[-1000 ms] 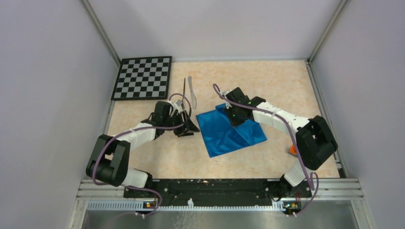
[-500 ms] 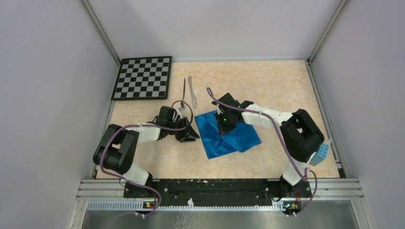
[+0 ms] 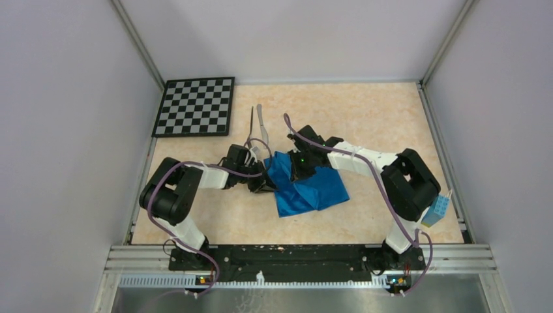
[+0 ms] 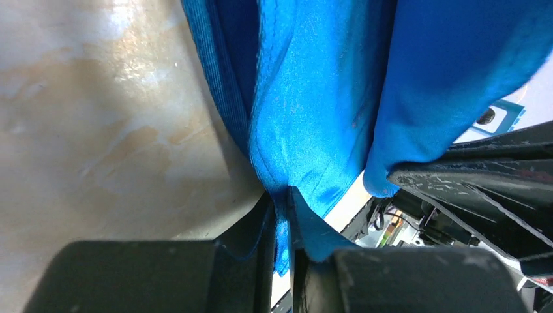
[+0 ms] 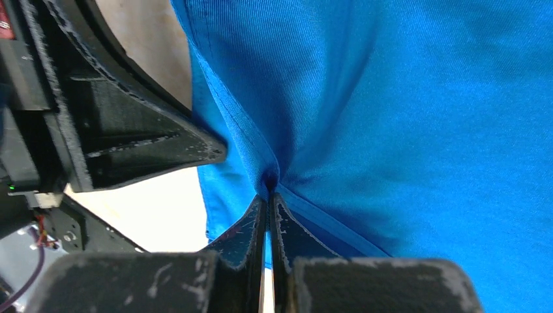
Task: Fold the napkin into a case and place the utensils inside
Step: Fold the rectangle-folded napkin at the center of the board.
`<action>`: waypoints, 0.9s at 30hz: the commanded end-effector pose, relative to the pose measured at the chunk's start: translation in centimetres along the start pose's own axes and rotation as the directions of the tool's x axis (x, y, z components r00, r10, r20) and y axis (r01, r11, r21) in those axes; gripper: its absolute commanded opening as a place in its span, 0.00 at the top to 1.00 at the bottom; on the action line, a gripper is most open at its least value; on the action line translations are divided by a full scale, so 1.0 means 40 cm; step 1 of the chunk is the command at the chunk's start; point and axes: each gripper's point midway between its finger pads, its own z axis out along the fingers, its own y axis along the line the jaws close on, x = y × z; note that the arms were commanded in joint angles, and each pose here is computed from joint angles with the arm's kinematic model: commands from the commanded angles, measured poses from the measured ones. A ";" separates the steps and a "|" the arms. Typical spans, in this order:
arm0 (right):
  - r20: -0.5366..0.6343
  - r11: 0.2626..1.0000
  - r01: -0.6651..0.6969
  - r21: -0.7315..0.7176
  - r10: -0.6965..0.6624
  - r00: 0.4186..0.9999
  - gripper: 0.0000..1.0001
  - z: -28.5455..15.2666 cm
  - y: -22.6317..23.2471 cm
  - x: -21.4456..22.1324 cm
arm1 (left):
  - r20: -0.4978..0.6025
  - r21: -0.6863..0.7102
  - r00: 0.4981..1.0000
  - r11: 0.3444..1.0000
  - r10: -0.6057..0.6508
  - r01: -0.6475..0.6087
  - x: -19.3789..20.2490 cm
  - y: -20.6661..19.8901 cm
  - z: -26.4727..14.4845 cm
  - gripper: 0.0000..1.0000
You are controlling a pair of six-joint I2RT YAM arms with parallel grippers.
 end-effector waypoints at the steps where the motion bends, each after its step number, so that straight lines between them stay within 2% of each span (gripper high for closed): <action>1: 0.070 0.994 -0.038 -0.099 0.045 0.997 1.00 -0.024 0.081 -0.062 | 0.035 -0.063 0.999 0.998 0.014 -0.012 -0.005 0.038 0.007 0.84; 13: -0.005 0.985 -0.115 -0.131 0.115 0.993 1.00 0.051 0.085 -0.032 | 0.036 -0.113 0.999 0.994 0.003 0.001 0.015 0.083 0.006 0.88; 27: 0.018 0.987 -0.126 -0.098 0.129 0.992 1.00 0.083 0.070 -0.051 | 0.056 -0.121 0.998 0.992 0.025 -0.018 0.011 0.081 -0.006 0.86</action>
